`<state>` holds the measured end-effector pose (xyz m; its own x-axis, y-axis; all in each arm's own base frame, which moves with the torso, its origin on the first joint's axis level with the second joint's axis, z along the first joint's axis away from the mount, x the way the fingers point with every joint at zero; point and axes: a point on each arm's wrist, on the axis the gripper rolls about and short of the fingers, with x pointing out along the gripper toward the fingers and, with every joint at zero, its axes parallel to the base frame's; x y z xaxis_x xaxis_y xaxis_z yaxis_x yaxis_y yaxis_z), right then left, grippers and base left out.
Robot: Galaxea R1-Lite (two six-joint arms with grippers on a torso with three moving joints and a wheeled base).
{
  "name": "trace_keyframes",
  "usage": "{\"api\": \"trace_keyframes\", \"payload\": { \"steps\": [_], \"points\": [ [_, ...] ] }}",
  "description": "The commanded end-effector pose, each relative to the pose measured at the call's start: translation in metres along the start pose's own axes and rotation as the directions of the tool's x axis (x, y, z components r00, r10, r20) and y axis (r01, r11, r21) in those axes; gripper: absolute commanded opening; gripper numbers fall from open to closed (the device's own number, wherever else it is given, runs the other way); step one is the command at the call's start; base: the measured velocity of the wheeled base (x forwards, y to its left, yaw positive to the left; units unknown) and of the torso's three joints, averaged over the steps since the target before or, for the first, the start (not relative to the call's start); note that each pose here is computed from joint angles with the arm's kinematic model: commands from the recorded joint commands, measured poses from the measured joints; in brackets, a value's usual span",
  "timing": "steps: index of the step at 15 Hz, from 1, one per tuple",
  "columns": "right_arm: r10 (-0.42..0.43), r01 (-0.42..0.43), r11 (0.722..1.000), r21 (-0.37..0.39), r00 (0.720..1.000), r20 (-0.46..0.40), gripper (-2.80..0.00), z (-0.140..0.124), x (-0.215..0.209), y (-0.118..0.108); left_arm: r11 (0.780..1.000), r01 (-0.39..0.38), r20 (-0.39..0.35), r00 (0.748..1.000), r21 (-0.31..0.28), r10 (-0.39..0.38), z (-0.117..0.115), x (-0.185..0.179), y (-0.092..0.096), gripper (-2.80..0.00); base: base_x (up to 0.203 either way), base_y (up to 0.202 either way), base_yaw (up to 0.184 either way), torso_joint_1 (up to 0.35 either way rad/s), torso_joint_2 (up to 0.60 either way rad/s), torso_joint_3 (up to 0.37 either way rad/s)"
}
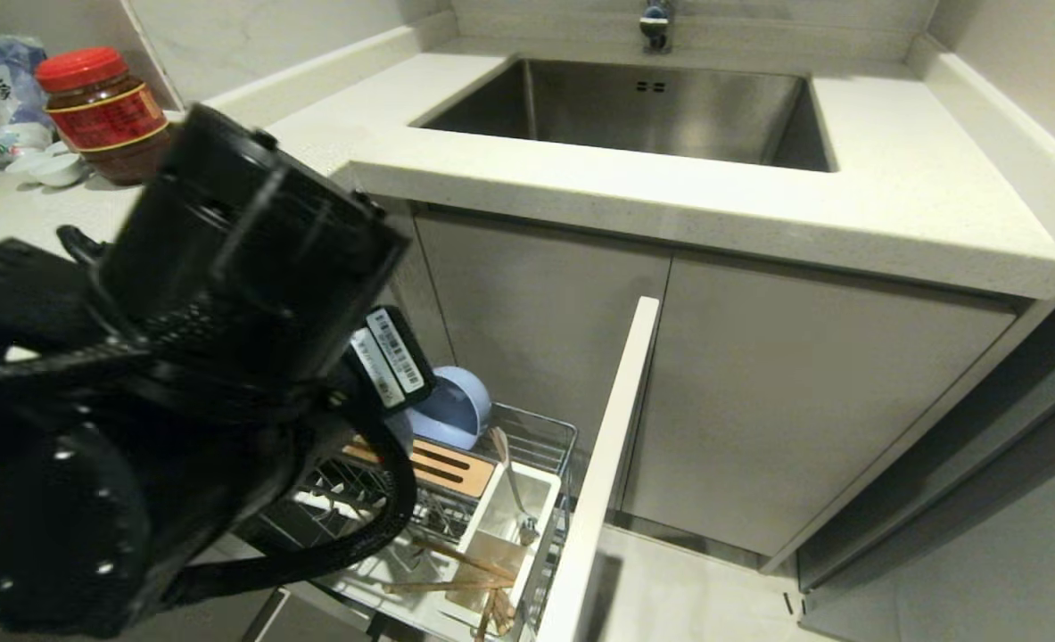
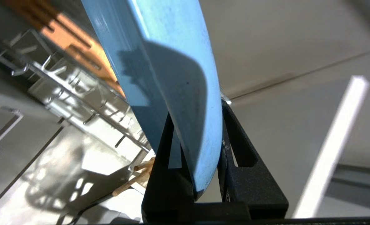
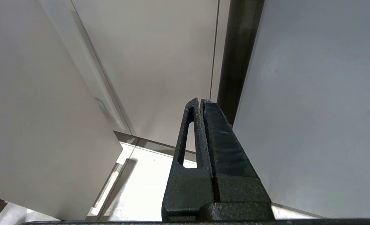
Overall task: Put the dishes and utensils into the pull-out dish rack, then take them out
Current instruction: Take the plate out of the cupboard
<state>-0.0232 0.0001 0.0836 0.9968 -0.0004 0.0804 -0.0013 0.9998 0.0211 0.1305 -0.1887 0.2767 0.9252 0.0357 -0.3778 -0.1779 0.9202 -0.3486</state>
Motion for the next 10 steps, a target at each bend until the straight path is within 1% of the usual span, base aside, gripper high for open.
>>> {"api": "trace_keyframes", "payload": {
  "steps": [1,5,7,9,10],
  "points": [
    [0.0,0.0,1.0,0.0,1.0,-0.024,-2.8,-0.007,0.001,0.0,0.997,0.06,0.032,0.998,-0.05,-0.059,0.022,-0.022,0.012,-2.8,0.0,0.0,0.0,0.0,0.0,0.0],
    [0.0,0.0,1.0,0.0,1.0,-0.025,-2.8,-0.007,0.001,0.0,0.987,0.134,0.095,0.987,-0.085,-0.126,0.058,-0.05,0.032,-2.8,0.0,0.0,0.0,0.0,0.0,0.0],
    [0.0,0.0,1.0,0.0,1.0,-0.024,-2.8,-0.007,0.001,0.0,0.98,0.174,0.132,0.978,-0.099,-0.161,0.076,-0.065,0.043,-2.8,0.0,0.0,0.0,0.0,0.0,0.0],
    [0.0,0.0,1.0,0.0,1.0,-0.024,-2.8,-0.007,0.001,0.0,0.967,0.221,0.18,0.964,-0.13,-0.196,0.099,-0.082,0.058,-2.8,0.0,0.0,0.0,0.0,0.0,0.0],
    [0.0,0.0,1.0,0.0,1.0,-0.024,-2.8,-0.007,0.001,0.0,0.963,0.234,0.2,0.958,-0.134,-0.205,0.107,-0.089,0.065,-2.8,0.0,0.0,0.0,0.0,0.0,0.0]
  ]
}}
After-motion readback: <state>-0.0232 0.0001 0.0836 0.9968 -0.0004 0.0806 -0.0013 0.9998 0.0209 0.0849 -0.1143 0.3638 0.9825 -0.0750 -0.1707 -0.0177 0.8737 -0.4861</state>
